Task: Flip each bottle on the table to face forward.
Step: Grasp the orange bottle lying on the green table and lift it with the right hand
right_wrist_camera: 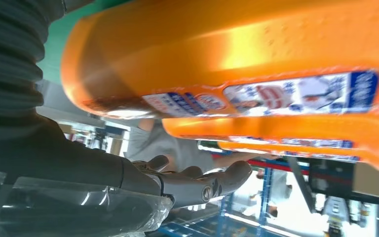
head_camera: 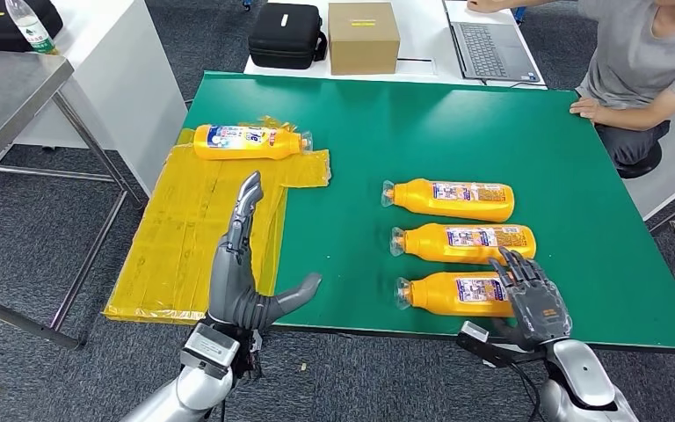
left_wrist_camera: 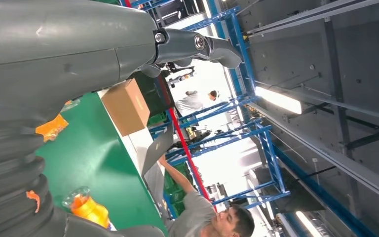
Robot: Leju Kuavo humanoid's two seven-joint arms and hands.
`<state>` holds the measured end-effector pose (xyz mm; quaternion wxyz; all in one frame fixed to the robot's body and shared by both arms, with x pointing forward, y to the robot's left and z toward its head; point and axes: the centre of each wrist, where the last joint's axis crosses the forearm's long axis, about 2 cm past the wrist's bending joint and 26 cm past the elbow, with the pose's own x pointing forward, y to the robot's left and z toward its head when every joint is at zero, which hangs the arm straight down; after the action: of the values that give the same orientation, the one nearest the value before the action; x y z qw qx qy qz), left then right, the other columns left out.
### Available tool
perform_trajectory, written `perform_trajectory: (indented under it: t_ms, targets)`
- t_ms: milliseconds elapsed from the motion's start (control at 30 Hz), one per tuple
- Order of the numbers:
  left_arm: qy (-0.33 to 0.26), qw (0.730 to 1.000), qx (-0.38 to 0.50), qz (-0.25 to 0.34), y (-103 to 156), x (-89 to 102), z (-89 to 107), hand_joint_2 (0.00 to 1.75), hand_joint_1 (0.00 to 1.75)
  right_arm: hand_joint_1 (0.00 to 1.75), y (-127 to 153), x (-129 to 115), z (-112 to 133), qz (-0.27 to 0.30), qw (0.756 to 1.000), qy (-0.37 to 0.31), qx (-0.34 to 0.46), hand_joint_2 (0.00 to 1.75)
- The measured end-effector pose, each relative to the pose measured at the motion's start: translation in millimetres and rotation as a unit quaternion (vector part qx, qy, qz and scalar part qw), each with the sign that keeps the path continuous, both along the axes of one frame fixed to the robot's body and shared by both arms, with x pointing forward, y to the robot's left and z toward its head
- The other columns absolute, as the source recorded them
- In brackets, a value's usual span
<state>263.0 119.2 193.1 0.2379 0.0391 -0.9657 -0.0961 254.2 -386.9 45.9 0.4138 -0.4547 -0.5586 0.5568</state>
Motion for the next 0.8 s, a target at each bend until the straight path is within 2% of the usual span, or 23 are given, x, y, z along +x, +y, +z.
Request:
perform_trajectory:
  t_ms: [500,533,633,700,800]
  targets:
    - [-0.001,1.000,-0.008,-0.005,-3,4.3,0.9,1.75,0.00,0.01,-1,11,-7,0.009,1.000,0.024,-0.004,1.75]
    - [0.000,1.000,-0.010,-0.006,-3,4.3,0.6,1.75,0.00,0.35,-1,11,-7,0.009,1.000,0.028,-0.005,1.75]
    - [0.001,1.000,-0.012,-0.007,-4,4.2,0.0,1.75,0.00,1.61,-2,12,-7,0.006,0.999,0.045,-0.006,1.75]
    - [0.001,1.000,-0.013,-0.009,-4,4.2,-0.1,1.75,0.00,1.74,-3,12,-7,0.004,0.998,0.059,-0.004,1.75]
    - [0.000,1.000,-0.014,-0.010,-5,4.5,0.2,1.75,0.00,1.75,-5,11,-8,0.011,0.997,0.073,-0.002,1.75]
